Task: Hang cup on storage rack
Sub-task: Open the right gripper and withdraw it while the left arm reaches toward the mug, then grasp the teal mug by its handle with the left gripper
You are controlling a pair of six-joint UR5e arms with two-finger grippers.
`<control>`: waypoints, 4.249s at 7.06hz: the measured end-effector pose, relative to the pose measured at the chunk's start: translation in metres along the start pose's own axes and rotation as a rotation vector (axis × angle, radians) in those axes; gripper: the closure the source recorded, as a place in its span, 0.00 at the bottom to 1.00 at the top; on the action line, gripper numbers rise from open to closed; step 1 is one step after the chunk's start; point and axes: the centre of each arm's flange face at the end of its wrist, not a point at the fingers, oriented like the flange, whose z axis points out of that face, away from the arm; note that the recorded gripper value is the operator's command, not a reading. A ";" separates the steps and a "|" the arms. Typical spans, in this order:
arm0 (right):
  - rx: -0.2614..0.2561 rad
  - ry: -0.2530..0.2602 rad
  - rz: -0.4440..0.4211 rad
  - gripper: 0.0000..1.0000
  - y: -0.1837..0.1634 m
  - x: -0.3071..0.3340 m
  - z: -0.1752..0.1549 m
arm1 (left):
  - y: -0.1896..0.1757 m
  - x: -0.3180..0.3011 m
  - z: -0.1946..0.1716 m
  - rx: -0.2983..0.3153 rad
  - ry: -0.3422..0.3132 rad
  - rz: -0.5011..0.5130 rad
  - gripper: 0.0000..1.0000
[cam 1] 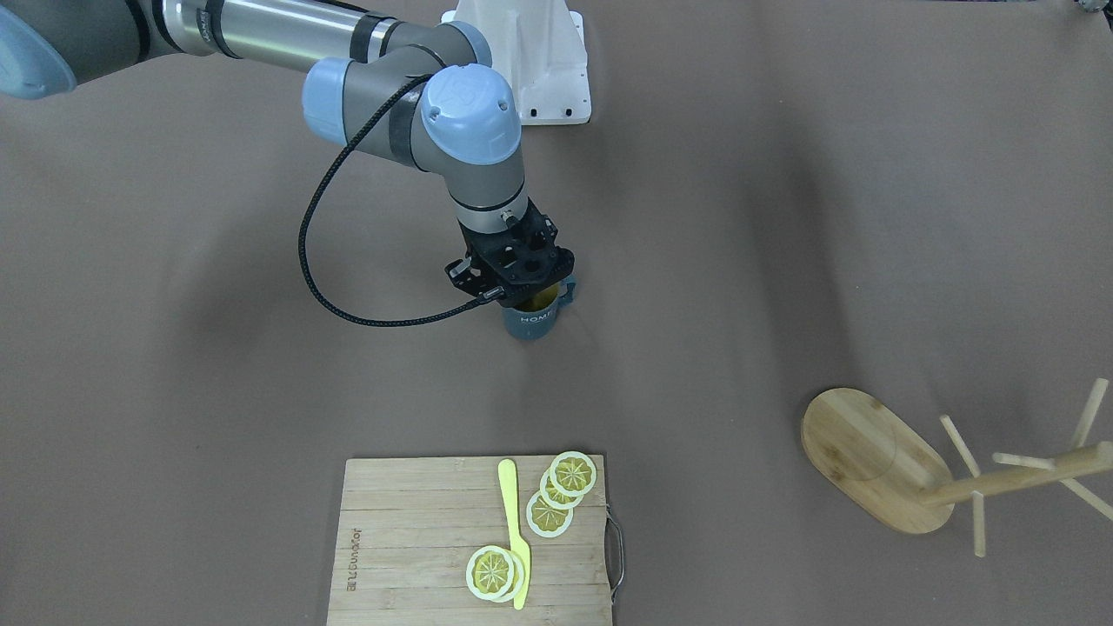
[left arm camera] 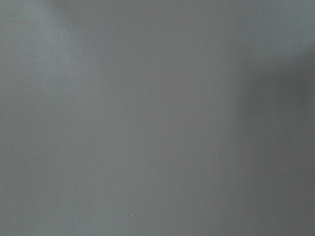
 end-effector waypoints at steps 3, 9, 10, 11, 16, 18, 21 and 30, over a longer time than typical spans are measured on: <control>0.019 -0.070 0.082 0.01 -0.005 0.041 -0.082 | 0.022 0.076 -0.074 0.100 0.059 0.044 0.01; -0.046 0.085 0.448 0.00 0.055 0.324 -0.148 | -0.017 0.333 -0.172 0.232 0.317 0.383 0.01; -0.056 0.116 0.434 0.00 0.073 0.384 -0.156 | -0.031 0.364 -0.143 0.243 0.359 0.476 0.01; -0.071 0.137 0.420 0.00 0.089 0.434 -0.160 | -0.043 0.386 -0.106 0.263 0.386 0.540 0.01; -0.130 0.160 0.500 0.00 0.149 0.527 -0.149 | -0.023 0.538 0.085 0.395 0.436 0.609 0.01; -0.133 0.162 0.505 0.00 0.150 0.529 -0.147 | 0.019 0.582 0.144 0.454 0.482 0.616 0.01; -0.132 0.157 0.513 0.00 0.148 0.527 -0.149 | 0.053 0.626 0.164 0.429 0.547 0.618 0.01; -0.126 0.155 0.507 0.00 0.144 0.523 -0.152 | 0.062 0.681 0.193 0.420 0.569 0.627 0.92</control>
